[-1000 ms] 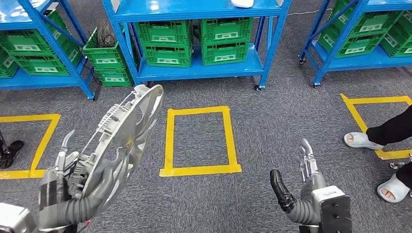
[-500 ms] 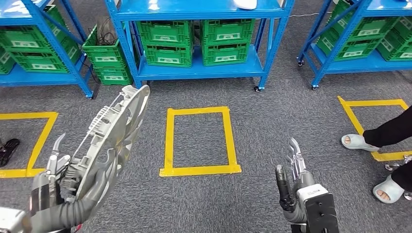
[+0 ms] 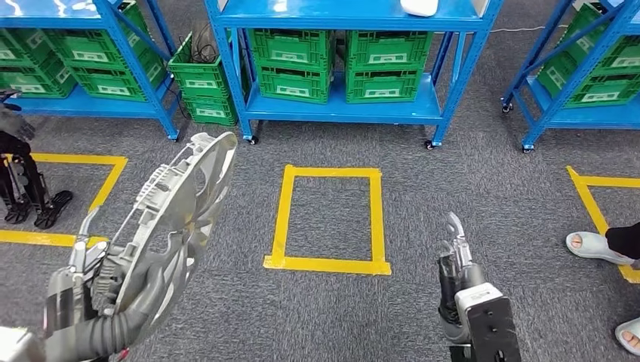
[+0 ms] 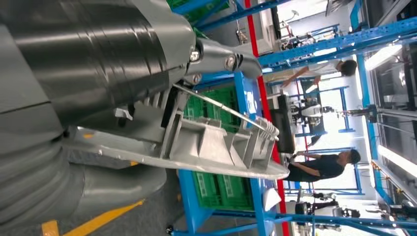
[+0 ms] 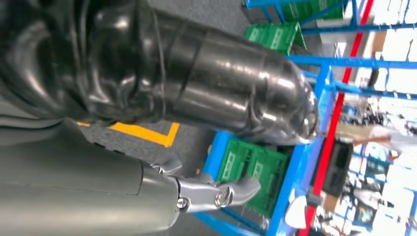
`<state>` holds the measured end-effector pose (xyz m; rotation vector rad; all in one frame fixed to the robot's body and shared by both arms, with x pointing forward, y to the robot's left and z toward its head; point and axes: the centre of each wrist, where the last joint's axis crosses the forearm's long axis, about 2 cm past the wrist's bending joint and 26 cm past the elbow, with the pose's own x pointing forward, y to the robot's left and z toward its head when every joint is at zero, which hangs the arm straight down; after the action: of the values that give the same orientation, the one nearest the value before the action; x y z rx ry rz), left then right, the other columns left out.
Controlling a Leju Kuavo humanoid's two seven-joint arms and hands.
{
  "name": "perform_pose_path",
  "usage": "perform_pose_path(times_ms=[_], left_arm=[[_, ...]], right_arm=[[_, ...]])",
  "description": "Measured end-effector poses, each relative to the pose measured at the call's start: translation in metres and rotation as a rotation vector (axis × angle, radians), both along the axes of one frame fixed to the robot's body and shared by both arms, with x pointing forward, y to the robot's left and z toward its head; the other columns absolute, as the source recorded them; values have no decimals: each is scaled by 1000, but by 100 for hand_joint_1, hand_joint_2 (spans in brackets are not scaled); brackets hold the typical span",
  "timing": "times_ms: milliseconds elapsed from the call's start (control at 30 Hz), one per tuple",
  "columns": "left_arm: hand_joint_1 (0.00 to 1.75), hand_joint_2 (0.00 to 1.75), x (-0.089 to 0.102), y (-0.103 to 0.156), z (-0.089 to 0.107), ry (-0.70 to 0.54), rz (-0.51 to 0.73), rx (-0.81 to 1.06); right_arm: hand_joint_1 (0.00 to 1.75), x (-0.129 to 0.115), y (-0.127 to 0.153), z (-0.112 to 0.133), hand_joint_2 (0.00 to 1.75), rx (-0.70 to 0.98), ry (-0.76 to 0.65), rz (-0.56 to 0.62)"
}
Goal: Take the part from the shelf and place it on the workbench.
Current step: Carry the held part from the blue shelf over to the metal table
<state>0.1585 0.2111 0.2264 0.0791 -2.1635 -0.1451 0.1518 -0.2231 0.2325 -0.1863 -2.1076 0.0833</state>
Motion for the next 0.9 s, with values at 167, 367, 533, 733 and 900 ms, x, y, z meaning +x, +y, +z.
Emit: perform_pose_path(times_ms=[167, 367, 533, 733, 900], left_arm=[[175, 175, 0, 0, -1, -1, -4, 2], [175, 175, 0, 0, 1, -8, -8, 1], [175, 175, 0, 1, 1, -18, -5, -8], [175, 175, 0, 1, 0, -23, -13, -20], [175, 175, 0, 1, 0, -20, -17, -21]], right_arm=[[0, 0, 2, -1, 0, -2, 7, 7], [0, 1, 2, 0, 0, -5, 4, 11], [0, 2, 1, -1, 0, -10, 2, 10], [0, 3, 1, 0, 0, -13, 0, 12], [0, 6, 1, 3, 0, -3, -10, 23]])
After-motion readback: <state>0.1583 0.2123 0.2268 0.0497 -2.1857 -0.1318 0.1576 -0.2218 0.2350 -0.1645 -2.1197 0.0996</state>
